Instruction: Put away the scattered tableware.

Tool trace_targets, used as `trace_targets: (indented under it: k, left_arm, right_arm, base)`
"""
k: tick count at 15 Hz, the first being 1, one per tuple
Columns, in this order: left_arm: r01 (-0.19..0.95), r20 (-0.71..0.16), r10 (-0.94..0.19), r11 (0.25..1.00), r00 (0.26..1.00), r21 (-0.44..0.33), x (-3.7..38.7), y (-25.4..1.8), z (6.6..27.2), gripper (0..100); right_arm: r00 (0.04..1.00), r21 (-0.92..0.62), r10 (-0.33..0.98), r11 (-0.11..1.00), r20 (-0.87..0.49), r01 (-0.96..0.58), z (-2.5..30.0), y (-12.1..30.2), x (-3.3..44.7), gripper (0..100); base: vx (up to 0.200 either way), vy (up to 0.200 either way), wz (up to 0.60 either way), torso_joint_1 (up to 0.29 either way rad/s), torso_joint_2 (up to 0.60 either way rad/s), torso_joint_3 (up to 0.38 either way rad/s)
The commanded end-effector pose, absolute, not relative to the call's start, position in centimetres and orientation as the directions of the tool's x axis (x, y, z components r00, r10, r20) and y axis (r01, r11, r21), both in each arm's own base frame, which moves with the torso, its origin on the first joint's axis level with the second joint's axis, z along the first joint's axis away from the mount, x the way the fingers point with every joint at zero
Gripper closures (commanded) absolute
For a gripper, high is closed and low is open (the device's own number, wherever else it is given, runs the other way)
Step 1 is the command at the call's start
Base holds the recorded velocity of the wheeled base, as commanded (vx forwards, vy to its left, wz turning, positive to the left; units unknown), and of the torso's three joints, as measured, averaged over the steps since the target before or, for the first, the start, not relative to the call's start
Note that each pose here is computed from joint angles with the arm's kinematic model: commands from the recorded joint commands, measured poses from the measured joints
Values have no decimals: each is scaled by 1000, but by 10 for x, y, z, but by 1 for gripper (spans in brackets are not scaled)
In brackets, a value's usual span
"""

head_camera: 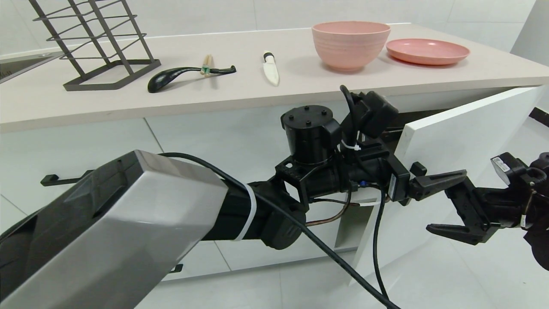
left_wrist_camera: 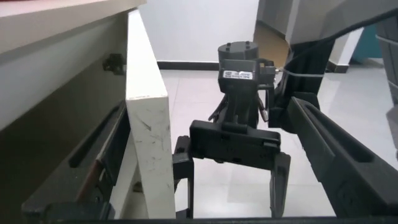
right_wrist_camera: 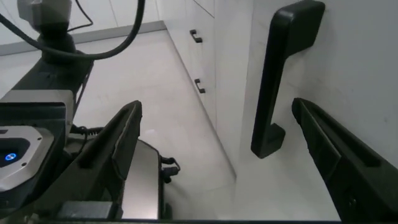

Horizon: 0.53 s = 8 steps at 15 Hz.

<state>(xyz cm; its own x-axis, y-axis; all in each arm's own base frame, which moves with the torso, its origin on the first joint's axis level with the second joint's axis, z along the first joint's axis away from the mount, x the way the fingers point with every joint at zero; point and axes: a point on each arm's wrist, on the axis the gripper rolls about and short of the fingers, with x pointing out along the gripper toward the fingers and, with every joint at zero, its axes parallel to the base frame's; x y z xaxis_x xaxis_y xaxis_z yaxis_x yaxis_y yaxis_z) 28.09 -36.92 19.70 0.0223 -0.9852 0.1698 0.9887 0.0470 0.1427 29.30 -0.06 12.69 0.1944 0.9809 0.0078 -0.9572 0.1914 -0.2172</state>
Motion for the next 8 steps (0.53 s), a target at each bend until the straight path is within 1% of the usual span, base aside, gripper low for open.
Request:
trace_targets:
  k: [1,2,3,4,5,6,7,8]
  left_arm:
    - [990,157,-987,40,19,132,276,-365,191,0]
    - [991,154,-988,38,18,129,276,-366,183,0]
    - [992,158,-987,29,10,119,275,-371,179,0]
    - [994,170,-985,19,0,110,272,-375,179,0]
    - [994,173,-985,17,-2,109,271,-375,179,0]
    - [996,183,-983,1,-16,93,267,-379,179,0]
    - [995,192,-981,-2,-20,95,266,-380,179,0]
    - [995,198,-980,-1,-21,100,265,-379,179,0]
  right_arm:
    - [280,-227,960,274,8,-934,128,-7,269,0]
    - [360,-246,933,351,11,-903,133,-9,253,0]
    - [391,-269,920,381,17,-885,140,-8,241,0]
    - [399,-282,917,388,20,-878,144,-6,227,0]
    - [399,-282,917,388,20,-878,145,-6,225,0]
    - [420,-285,907,408,23,-867,147,-3,203,0]
    - [436,-301,899,423,27,-855,148,0,178,0]
    - [436,-310,900,423,30,-851,149,1,162,0]
  base:
    - [0,0,0,0,0,0]
    - [0,0,0,0,0,0]
    - [0,0,0,0,0,0]
    - [0,0,0,0,0,0]
    - [0,0,0,0,0,0]
    - [0,0,0,0,0,0]
    - [0,0,0,0,0,0]
    - [0,0,0,0,0,0]
